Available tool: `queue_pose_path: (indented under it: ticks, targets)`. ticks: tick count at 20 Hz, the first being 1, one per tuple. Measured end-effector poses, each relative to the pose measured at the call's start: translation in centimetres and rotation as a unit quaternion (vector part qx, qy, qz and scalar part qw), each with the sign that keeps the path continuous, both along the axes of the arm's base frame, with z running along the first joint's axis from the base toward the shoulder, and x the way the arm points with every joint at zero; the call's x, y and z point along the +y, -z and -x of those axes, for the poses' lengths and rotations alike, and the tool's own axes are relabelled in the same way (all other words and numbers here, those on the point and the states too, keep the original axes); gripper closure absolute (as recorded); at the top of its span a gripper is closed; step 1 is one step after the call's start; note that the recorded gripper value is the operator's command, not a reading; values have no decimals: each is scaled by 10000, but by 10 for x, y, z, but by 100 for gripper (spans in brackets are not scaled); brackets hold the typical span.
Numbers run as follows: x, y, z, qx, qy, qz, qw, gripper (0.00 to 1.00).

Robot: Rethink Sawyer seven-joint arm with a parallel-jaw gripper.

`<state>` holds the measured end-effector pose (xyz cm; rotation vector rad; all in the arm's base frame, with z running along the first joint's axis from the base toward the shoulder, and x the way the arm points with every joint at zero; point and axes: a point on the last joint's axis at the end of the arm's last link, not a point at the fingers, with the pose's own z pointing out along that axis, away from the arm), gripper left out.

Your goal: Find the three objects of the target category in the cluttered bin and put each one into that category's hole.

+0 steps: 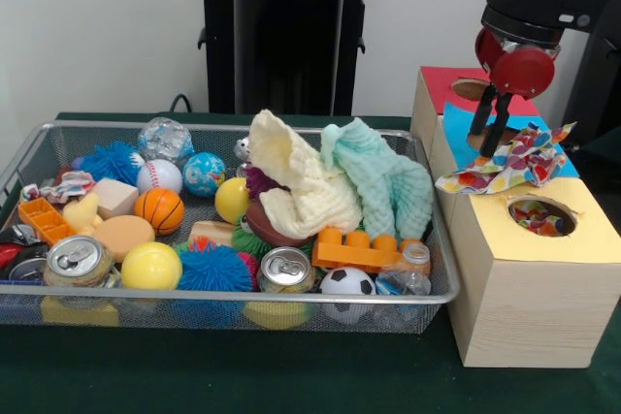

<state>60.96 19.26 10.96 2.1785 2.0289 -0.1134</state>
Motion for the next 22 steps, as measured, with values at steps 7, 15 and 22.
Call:
queue_pose_path:
  ticks: [7,15,22]
  targets:
    - [-12,-14,-10,-132,113,-65,9998,0]
    - [-34,-57,-23,-395,102,-113,9991,0]
    - [-37,-83,-31,-583,-69,-296,9978,0]
